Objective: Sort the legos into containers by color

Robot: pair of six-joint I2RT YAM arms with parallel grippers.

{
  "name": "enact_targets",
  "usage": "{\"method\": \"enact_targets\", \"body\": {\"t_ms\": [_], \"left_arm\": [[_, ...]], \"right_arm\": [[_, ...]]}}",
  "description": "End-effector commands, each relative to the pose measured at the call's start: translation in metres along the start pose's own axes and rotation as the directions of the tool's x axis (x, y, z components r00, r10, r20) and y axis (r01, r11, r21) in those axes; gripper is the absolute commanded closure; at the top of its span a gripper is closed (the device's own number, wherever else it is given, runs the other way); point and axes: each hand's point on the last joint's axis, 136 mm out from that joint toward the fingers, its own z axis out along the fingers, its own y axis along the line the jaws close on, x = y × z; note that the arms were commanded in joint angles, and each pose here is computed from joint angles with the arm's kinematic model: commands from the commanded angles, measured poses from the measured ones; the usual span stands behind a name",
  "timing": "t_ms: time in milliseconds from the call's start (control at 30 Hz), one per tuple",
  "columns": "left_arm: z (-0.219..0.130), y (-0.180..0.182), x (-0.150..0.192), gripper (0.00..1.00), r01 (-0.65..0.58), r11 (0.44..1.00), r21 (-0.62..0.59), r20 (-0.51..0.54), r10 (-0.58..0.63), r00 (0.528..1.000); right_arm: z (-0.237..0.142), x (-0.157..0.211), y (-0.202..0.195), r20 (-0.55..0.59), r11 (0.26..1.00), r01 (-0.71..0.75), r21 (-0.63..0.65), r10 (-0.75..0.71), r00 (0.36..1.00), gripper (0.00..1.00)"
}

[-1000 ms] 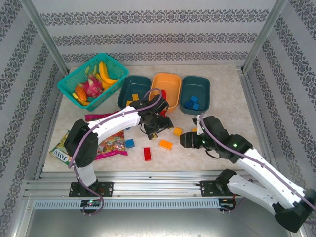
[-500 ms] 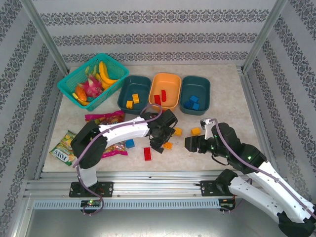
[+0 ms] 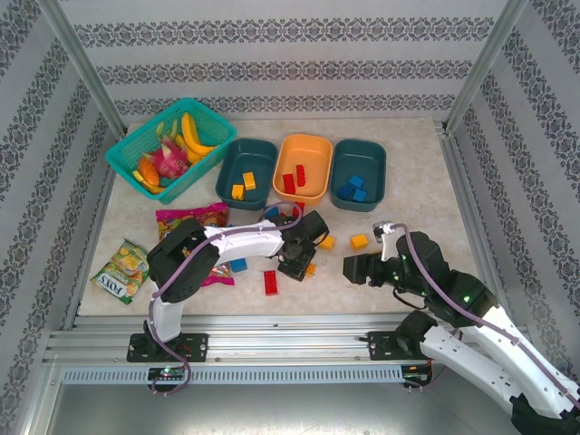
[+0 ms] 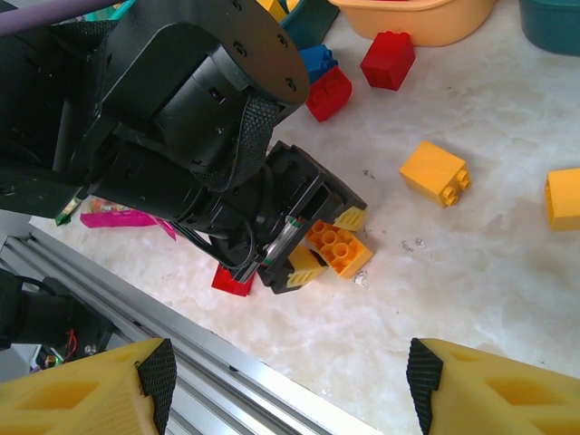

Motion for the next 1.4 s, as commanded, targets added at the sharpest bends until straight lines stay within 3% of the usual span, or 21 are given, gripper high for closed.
{"method": "enact_targets", "body": {"t_ms": [0, 133, 333, 533, 667, 767, 867, 1000, 1167, 1367], "left_arm": [[0.008, -0.002, -0.011, 0.66, 0.093, 0.995, 0.028, 0.054, -0.094, 0.994], [-0.013, -0.016, -0.020, 0.75, 0.005, 0.998, 0.062, 0.095, -0.011, 0.995], [-0.087, -0.041, -0.051, 0.79, -0.248, 0.966, 0.072, 0.215, 0.228, 0.950], [-0.148, -0.071, -0.115, 0.79, -0.511, 0.857, 0.062, 0.286, 0.476, 0.832], [-0.165, -0.103, -0.155, 0.77, -0.722, 0.691, 0.035, 0.250, 0.693, 0.676], [-0.163, -0.125, -0.172, 0.76, -0.853, 0.521, -0.003, 0.198, 0.837, 0.511], [-0.151, -0.142, -0.187, 0.76, -0.920, 0.391, -0.031, 0.146, 0.912, 0.383], [-0.129, -0.151, -0.207, 0.77, -0.951, 0.288, -0.111, 0.085, 0.956, 0.279], [-0.099, -0.151, -0.225, 0.75, -0.955, 0.235, -0.182, 0.036, 0.972, 0.232], [-0.073, -0.140, -0.236, 0.73, -0.952, 0.213, -0.220, -0.032, 0.974, 0.225]], "right_arm": [[0.004, 0.002, 0.000, -0.012, 1.000, -0.019, -0.004, 0.019, 1.000, 0.30], [0.008, -0.005, 0.003, -0.006, 1.000, -0.015, -0.006, 0.015, 1.000, 0.30], [0.011, -0.030, 0.016, 0.034, 1.000, 0.008, -0.023, -0.008, 0.999, 0.29], [0.027, -0.070, 0.049, 0.085, 0.990, 0.050, -0.133, -0.039, 0.996, 0.29], [0.044, -0.110, 0.064, 0.165, 0.981, 0.019, -0.191, 0.013, 0.986, 0.26], [0.058, -0.142, 0.066, 0.253, 0.973, -0.035, -0.227, 0.093, 0.963, 0.22], [0.072, -0.167, 0.060, 0.288, 0.963, -0.110, -0.244, 0.180, 0.941, 0.19], [0.088, -0.190, 0.058, 0.260, 0.959, -0.137, -0.248, 0.203, 0.944, 0.19], [0.095, -0.197, 0.057, 0.245, 0.960, -0.143, -0.243, 0.203, 0.948, 0.20], [0.100, -0.187, 0.050, 0.218, 0.957, -0.173, -0.231, 0.224, 0.950, 0.20]]}}
